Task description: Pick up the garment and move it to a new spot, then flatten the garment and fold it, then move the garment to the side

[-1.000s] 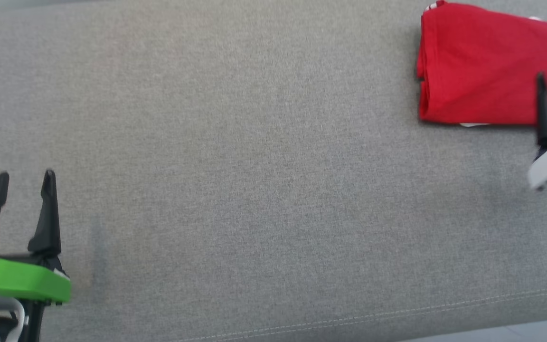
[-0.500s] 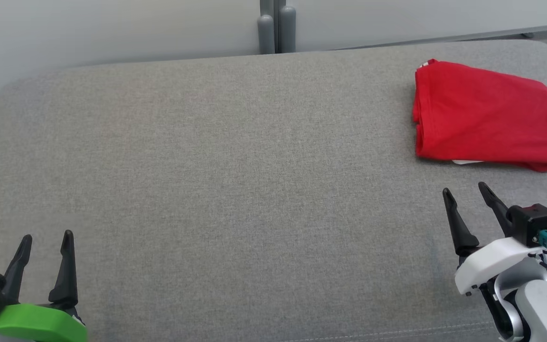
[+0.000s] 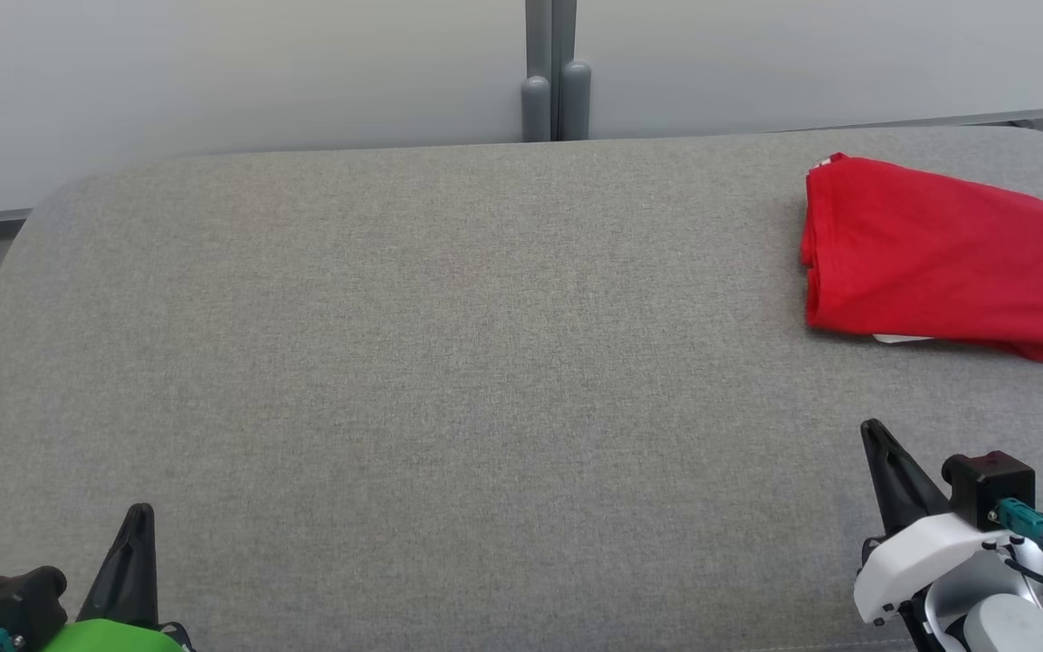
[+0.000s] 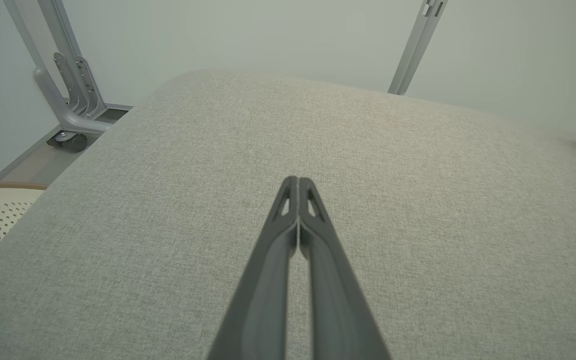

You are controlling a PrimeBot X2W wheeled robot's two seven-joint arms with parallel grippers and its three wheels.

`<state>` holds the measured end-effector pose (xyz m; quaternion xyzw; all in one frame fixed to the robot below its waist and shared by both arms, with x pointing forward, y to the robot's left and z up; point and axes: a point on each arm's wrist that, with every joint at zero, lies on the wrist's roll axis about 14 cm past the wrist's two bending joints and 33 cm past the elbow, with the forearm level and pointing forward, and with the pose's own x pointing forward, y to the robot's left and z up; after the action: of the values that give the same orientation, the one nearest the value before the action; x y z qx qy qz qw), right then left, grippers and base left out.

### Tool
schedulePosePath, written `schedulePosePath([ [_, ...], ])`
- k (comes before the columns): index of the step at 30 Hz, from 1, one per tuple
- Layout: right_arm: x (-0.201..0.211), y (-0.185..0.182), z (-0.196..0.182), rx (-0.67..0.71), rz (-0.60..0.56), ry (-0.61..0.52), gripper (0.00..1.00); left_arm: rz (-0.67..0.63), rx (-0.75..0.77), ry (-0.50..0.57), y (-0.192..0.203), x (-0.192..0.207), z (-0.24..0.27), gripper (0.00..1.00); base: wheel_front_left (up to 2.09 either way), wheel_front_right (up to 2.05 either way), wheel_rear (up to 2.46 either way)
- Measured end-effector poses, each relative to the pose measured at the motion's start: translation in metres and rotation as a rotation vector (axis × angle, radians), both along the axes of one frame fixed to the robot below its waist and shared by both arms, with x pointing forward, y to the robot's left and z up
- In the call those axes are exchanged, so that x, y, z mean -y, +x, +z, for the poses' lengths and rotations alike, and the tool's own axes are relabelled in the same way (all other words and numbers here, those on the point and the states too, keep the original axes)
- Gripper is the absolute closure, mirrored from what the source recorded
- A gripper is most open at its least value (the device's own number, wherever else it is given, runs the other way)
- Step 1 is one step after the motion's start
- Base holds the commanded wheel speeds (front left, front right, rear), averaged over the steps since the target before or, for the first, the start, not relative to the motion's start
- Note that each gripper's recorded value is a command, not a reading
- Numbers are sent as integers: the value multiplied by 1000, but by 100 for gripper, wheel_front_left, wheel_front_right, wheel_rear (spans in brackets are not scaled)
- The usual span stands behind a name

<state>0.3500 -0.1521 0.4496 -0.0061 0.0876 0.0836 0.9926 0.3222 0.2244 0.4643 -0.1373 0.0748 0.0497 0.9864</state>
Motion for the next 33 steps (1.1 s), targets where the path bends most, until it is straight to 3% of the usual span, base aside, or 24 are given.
schedulePosePath([
  [8, 0, -1, 0, -17, -27, 79, 100, 15, -12, -72, 0, 1, -3, 100, 0, 0, 0],
  [33, 17, 3, -1, -107, -183, 470, 100, 67, -45, -392, 4, 8, -13, 100, 0, 0, 0],
])
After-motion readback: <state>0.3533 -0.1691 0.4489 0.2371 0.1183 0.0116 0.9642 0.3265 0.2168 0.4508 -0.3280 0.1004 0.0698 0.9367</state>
